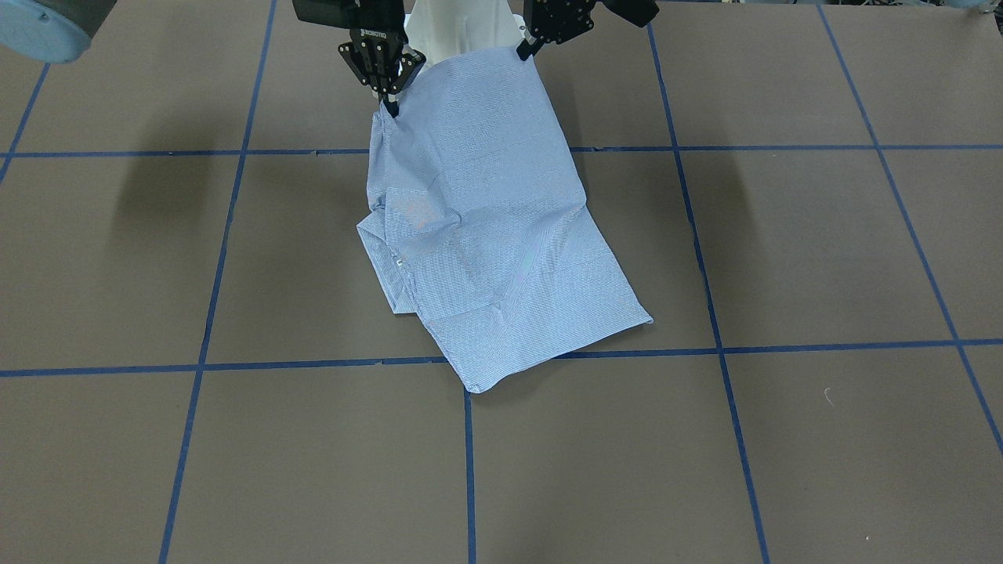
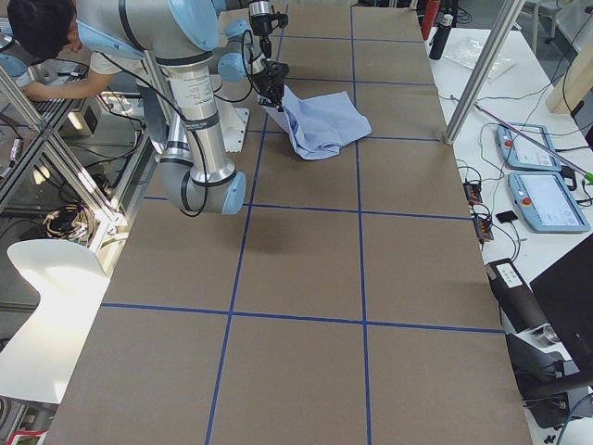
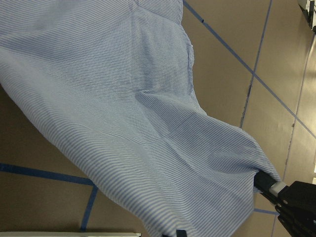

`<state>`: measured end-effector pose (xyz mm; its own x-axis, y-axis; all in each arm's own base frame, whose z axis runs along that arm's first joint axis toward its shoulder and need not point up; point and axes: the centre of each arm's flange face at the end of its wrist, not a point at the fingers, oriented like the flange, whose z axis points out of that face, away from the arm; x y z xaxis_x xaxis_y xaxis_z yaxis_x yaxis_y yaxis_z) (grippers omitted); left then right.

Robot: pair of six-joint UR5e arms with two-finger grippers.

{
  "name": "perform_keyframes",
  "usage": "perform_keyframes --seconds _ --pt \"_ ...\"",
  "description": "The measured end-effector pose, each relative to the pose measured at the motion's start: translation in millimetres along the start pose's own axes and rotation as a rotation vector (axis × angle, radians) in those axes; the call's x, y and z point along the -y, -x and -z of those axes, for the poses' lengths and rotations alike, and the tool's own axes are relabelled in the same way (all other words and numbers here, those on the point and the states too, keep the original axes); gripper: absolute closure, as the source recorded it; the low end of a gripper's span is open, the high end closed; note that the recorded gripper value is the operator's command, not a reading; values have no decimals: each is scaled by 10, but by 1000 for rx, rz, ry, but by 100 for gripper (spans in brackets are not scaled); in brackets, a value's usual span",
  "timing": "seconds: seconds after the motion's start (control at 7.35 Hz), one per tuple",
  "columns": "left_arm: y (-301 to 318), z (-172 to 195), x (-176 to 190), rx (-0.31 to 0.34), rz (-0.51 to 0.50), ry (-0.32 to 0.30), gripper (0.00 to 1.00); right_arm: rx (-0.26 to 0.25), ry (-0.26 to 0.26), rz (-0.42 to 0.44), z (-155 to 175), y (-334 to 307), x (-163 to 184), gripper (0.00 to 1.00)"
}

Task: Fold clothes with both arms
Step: 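Lift the near edge with both grippers and fold it away from the robot, then lay the folded edge down and open both grippers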

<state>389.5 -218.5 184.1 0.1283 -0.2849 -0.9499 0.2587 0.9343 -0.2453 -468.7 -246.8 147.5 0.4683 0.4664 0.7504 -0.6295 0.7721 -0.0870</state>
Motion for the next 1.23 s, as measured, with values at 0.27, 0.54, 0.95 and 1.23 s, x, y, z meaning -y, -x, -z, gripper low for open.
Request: perform_keyframes --seconds 0.27,0.54,0.95,1.23 --pt "-10 -61 452 62 -39 -114 100 6 -68 17 -296 484 170 100" --pt "-9 -98 946 98 -61 -220 100 41 -115 34 -656 892 407 100" --pt "-28 -322 1708 163 -99 -352 100 41 -174 51 -1047 1639 669 100" --pt "80 -582 2166 239 -136 -405 100 36 -191 61 -1513 2036 805 100"
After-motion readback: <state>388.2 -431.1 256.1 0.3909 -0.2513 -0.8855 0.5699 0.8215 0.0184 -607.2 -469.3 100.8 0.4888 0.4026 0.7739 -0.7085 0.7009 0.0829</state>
